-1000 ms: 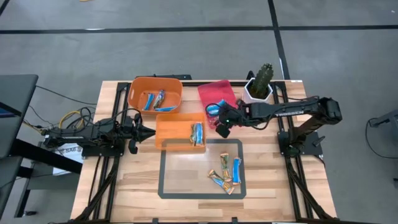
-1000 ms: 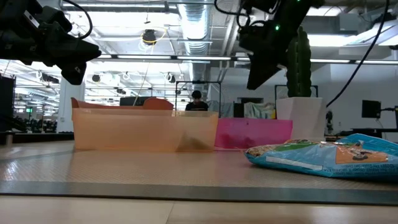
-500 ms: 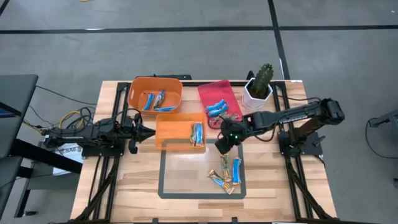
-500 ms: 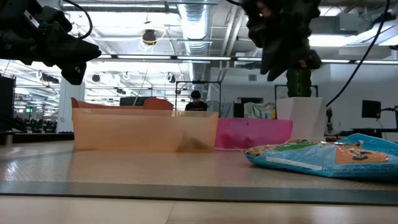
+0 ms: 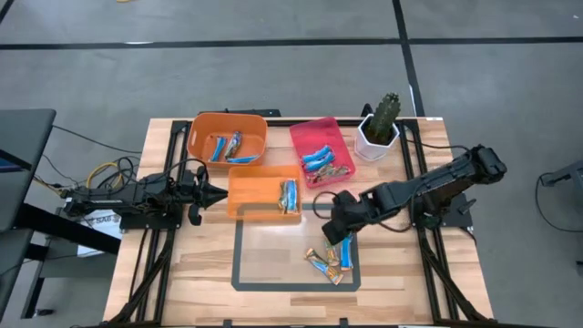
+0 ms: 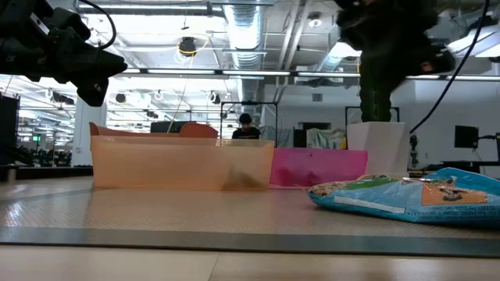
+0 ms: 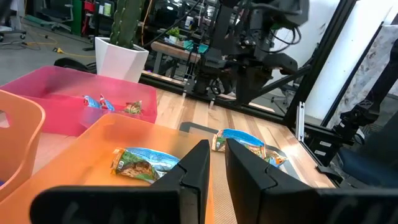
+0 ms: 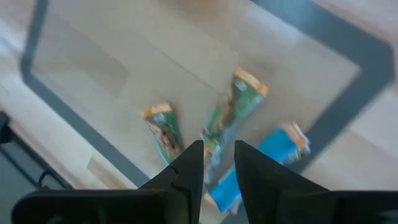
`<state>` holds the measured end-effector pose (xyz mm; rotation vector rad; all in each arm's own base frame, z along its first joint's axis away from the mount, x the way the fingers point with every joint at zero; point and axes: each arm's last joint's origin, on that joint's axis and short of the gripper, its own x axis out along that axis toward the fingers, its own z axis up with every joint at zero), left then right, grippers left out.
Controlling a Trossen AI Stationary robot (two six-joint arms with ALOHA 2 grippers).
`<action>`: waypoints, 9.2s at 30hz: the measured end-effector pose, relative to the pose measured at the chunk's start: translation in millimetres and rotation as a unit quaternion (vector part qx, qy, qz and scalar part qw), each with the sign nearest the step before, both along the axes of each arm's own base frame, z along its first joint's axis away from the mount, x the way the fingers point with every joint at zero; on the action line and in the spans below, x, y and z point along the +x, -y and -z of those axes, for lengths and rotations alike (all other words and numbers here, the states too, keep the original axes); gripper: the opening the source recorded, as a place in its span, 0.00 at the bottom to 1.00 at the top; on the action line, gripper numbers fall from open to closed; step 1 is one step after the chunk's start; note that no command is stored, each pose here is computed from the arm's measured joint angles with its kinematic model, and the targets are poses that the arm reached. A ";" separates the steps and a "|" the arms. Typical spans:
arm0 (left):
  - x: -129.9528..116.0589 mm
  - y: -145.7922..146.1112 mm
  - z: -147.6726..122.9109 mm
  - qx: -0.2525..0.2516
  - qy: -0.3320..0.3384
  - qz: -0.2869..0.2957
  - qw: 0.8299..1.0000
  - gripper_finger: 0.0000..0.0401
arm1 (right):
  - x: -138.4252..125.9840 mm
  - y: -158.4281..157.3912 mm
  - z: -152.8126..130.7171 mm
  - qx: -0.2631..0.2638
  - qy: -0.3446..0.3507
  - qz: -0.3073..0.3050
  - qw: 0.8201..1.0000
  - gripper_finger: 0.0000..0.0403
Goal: Pick and place Granola Bars by type
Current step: Put the yellow granola bar into the bottom orange bin
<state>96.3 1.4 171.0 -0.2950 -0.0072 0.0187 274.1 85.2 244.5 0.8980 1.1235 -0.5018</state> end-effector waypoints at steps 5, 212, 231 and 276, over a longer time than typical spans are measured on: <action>0.0 0.0 0.0 0.000 0.000 0.000 1.000 0.11 | -14.2 -19.3 2.5 0.000 -0.035 0.052 0.998 0.24; 0.0 0.0 0.5 0.000 -0.003 0.000 1.000 0.11 | 94.1 46.2 -6.1 -0.062 -0.066 0.117 0.989 0.62; 0.0 0.0 0.6 0.000 -0.003 0.000 1.000 0.11 | 60.9 -23.2 48.2 0.036 -0.153 0.135 0.978 0.62; 0.0 0.0 0.6 0.000 -0.003 0.000 1.000 0.11 | 48.2 -18.1 103.0 0.055 -0.125 0.149 0.979 0.17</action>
